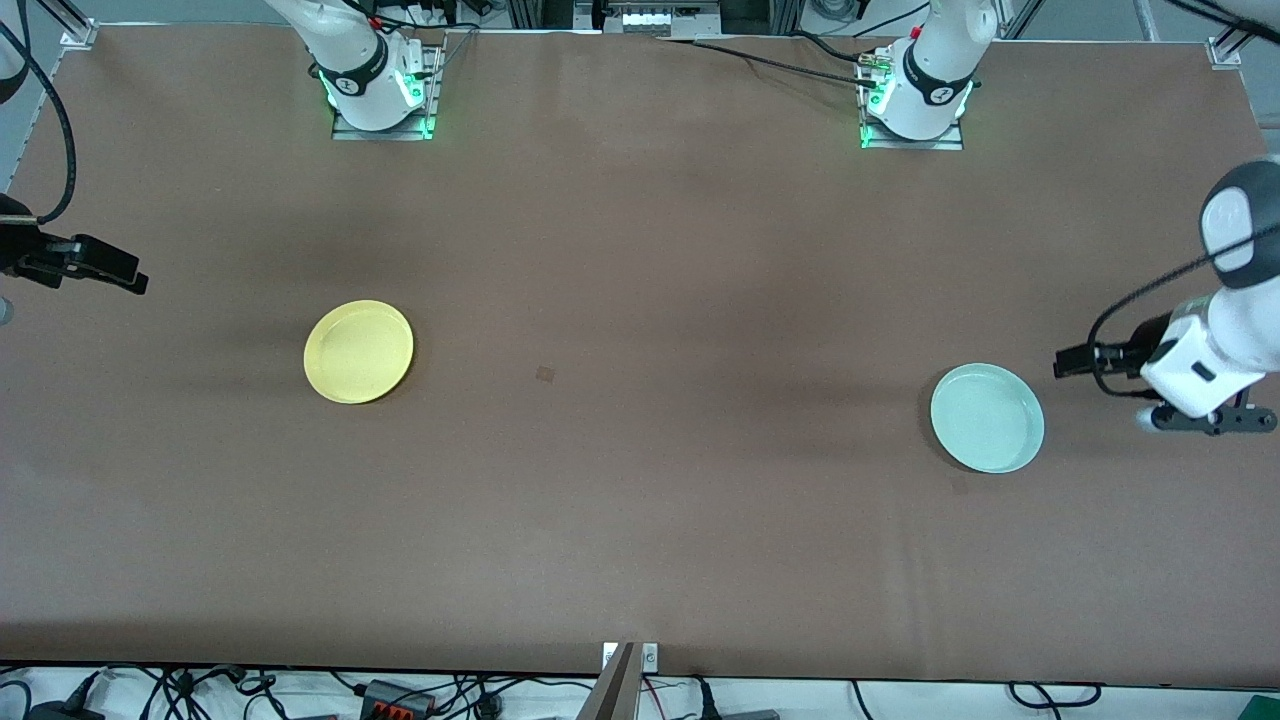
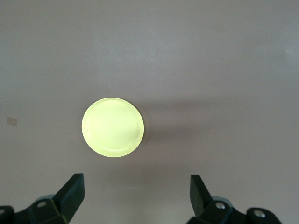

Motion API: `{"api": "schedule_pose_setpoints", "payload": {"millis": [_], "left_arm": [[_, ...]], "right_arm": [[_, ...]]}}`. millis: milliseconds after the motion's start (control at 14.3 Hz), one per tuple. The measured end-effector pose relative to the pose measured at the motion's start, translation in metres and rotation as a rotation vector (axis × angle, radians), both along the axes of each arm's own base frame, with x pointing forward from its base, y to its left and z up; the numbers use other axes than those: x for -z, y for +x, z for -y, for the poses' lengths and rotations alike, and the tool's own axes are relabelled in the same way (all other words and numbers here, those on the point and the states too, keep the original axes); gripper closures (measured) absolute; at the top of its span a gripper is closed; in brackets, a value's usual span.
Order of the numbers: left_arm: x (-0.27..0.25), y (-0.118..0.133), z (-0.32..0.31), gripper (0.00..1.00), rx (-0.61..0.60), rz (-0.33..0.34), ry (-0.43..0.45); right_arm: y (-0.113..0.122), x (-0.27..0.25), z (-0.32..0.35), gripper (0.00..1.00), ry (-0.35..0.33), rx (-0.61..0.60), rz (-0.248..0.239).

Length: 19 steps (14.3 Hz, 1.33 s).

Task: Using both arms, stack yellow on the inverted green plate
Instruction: 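Move the left gripper down to the green plate's rim, then grasp the green plate with the left gripper while the right gripper grasps the yellow plate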

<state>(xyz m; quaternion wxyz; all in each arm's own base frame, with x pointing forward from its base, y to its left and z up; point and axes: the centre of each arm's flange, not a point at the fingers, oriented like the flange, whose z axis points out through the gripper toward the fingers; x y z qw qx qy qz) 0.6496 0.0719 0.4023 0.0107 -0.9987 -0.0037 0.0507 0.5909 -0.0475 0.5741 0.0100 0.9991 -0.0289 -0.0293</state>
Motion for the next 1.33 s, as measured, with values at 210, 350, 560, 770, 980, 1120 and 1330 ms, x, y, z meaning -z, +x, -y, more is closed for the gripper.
{"api": "schedule_pose_setpoints", "payload": {"millis": [210, 350, 560, 770, 980, 1120, 1330], "left_arm": [[0.06, 0.014, -0.018, 0.0, 0.012, -0.008, 0.047], [0.097, 0.017, -0.028, 0.0, 0.005, -0.03, 0.044], [0.137, 0.016, -0.049, 0.0, 0.04, -0.047, 0.008], [0.172, 0.011, -0.074, 0.0, 0.049, -0.042, -0.085], [0.2, 0.006, -0.083, 0.04, 0.042, -0.068, -0.103], [0.212, 0.004, -0.081, 0.11, 0.027, -0.069, -0.121], [0.219, 0.003, -0.078, 0.43, 0.023, -0.072, -0.144]], "right_arm": [[0.0, 0.0, -0.002, 0.0, 0.0, -0.004, 0.0], [-0.001, 0.001, -0.002, 0.0, 0.001, -0.004, -0.013], [-0.004, 0.003, -0.003, 0.0, 0.003, -0.005, -0.037], [-0.004, 0.002, -0.005, 0.0, 0.003, -0.008, -0.032], [-0.001, -0.001, -0.005, 0.0, 0.001, -0.009, -0.003], [-0.003, -0.001, -0.006, 0.0, 0.0, -0.011, 0.023], [-0.012, 0.011, -0.008, 0.0, -0.001, -0.015, 0.045]]}}
